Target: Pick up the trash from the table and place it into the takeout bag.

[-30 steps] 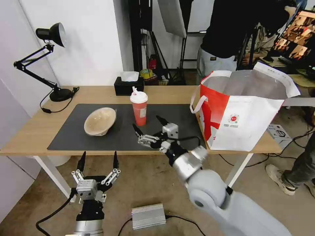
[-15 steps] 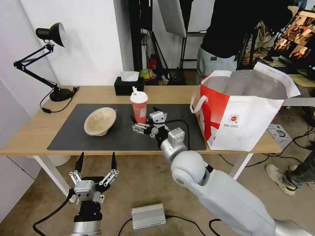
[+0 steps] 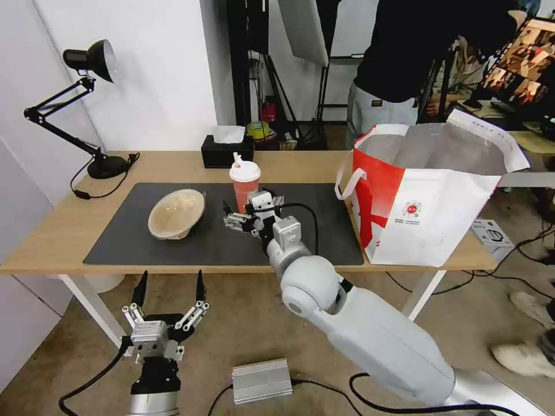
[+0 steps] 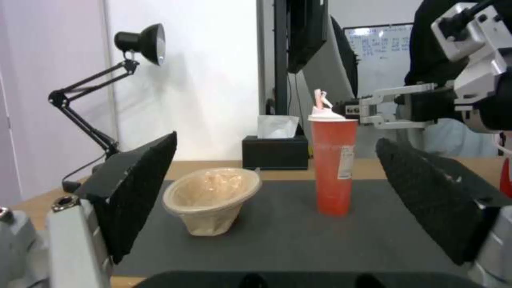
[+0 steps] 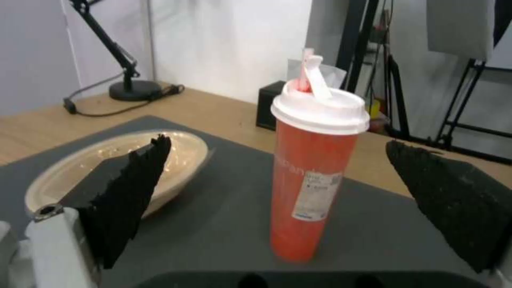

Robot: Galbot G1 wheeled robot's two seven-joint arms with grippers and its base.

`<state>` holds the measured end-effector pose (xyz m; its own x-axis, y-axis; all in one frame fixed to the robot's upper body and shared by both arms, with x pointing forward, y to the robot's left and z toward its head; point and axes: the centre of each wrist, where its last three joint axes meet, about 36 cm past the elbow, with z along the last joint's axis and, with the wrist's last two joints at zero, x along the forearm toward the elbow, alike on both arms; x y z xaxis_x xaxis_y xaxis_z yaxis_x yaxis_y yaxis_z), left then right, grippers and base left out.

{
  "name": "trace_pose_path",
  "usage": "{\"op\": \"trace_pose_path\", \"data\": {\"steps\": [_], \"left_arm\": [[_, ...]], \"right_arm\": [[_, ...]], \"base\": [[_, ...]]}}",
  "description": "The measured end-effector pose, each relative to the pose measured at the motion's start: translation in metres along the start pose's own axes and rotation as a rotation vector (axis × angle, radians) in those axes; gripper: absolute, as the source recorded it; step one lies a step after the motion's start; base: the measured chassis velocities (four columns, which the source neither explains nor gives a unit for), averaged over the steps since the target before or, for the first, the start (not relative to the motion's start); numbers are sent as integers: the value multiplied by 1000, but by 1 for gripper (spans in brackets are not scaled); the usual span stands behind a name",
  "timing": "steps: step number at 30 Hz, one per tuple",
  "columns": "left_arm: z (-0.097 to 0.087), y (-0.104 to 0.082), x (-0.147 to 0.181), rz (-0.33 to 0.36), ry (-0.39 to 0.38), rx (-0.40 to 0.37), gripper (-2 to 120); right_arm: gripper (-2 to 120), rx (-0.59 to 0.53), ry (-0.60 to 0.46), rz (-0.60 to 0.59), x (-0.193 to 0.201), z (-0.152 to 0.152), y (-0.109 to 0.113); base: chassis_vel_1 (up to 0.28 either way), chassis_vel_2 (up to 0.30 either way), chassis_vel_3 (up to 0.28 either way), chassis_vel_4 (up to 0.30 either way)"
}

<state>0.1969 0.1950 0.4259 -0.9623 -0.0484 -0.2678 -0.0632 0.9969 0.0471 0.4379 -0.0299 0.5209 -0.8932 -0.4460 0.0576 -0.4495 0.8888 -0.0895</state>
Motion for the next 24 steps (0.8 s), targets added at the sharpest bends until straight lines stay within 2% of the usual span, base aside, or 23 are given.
{"op": "trace_pose_path", "data": {"steps": [14, 24], "left_arm": [[-2, -1, 1, -1, -2, -2, 100], [-2, 0, 2, 2, 2, -4, 100]], "right_arm": [[100, -7, 76, 35, -4, -1, 23], [100, -51, 109, 87, -31, -3, 37]], "base": [[0, 0, 0, 0], [0, 0, 0, 0]]}}
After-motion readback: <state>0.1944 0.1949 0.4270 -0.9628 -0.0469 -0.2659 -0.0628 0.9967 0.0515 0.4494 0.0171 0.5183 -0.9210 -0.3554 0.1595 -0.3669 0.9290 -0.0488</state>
